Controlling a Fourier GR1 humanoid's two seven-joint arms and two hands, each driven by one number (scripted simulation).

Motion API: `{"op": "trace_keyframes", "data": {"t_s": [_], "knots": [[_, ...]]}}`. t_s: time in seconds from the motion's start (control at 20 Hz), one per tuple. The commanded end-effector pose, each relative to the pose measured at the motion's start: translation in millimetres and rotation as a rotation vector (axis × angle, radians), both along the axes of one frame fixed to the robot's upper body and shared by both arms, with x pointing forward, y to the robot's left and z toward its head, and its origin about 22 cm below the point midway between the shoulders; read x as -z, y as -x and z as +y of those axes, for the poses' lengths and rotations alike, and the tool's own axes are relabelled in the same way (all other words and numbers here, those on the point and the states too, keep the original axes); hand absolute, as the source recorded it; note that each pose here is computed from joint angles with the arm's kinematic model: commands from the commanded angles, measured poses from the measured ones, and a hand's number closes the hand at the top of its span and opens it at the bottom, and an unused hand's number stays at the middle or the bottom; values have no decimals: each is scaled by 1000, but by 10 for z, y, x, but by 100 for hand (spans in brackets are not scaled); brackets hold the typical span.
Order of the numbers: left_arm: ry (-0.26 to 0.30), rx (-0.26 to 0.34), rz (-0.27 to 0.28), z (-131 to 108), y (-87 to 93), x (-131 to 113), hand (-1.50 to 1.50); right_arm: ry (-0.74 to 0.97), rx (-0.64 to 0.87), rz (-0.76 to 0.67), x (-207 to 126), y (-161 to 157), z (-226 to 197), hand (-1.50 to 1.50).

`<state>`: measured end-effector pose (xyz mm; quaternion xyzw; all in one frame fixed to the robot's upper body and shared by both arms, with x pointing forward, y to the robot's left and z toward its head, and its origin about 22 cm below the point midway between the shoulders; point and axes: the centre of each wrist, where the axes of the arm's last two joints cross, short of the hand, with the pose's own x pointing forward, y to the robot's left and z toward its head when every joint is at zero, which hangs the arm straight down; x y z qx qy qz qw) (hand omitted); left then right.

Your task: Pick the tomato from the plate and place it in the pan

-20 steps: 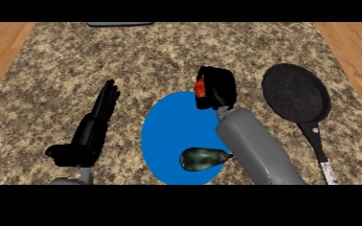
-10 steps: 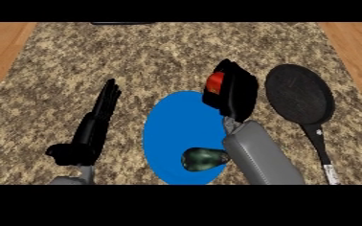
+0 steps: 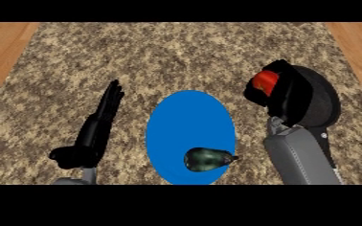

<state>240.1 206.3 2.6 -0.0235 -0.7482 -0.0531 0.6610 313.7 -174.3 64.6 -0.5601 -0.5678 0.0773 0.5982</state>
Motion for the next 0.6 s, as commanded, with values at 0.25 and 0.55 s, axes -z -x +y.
{"op": "trace_keyframes", "data": {"t_s": [0.25, 0.55], "knots": [[3, 22, 5, -42, -47, 79, 0, 181, 185, -112, 527, 12, -891, 150], [-6, 8, 0, 10, -89, -43, 0, 111, 242, -218, 422, -272, -1511, 150]]}}
